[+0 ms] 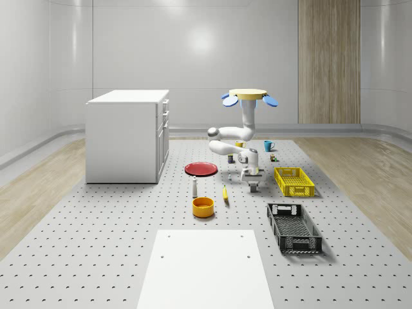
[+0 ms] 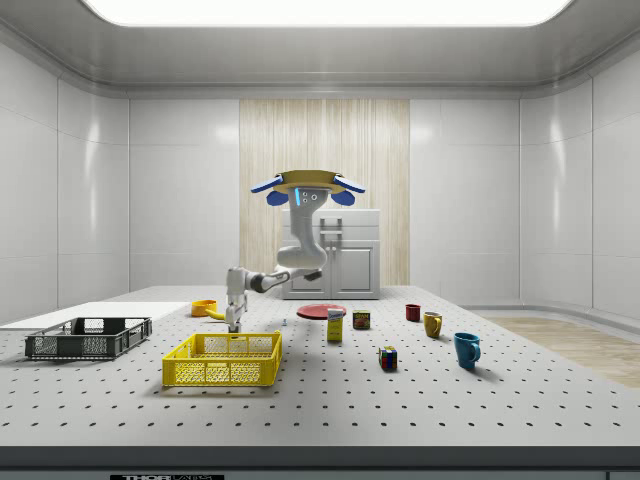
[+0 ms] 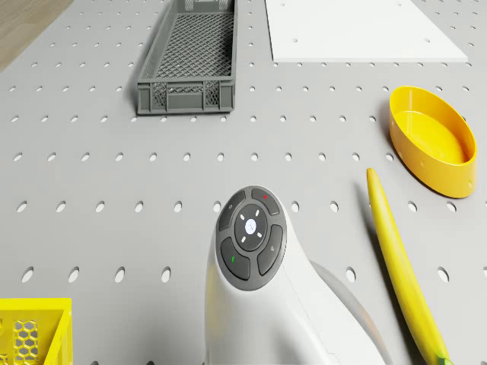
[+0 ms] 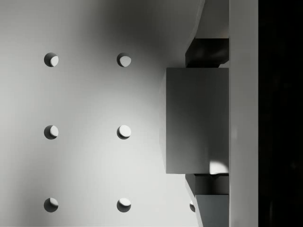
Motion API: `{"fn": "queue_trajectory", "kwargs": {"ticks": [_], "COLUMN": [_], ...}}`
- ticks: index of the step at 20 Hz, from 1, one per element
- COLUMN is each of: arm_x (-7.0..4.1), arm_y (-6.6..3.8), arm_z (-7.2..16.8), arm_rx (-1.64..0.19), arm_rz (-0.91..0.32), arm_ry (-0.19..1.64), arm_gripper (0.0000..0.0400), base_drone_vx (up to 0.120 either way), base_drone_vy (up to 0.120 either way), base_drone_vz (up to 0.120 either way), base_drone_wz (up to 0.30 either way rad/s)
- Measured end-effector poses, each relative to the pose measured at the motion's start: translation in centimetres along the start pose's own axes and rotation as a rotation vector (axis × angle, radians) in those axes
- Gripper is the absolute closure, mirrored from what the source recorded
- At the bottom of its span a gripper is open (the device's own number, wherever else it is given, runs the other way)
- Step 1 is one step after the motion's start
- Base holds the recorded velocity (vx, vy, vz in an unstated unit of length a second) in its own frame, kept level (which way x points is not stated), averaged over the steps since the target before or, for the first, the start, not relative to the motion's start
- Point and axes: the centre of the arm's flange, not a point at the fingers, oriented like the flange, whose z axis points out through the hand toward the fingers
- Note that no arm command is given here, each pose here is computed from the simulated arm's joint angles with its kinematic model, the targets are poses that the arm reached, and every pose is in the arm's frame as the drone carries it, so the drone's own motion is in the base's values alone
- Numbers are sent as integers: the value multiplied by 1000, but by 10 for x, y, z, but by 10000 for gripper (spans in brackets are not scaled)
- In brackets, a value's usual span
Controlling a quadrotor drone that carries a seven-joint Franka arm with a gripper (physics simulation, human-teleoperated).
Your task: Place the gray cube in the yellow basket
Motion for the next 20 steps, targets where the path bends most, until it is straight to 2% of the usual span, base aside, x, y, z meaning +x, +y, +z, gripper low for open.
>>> {"fn": "queue_trajectory", "kwargs": {"ticks": [8,13,18,20], "arm_x": [0,0,0,0], "arm_y": [0,0,0,0], "arm_z": [0,-13,-30,-34], "arm_rx": [0,0,0,0], "arm_rz": [0,0,0,0], "arm_ry": [0,0,0,0], "arm_gripper": [147,149,149,149], "base_drone_vx": [0,0,0,-100], "base_drone_vy": [0,0,0,60], "base_drone_vz": [0,0,112,120], "base_drone_wz": [0,0,0,0]}}
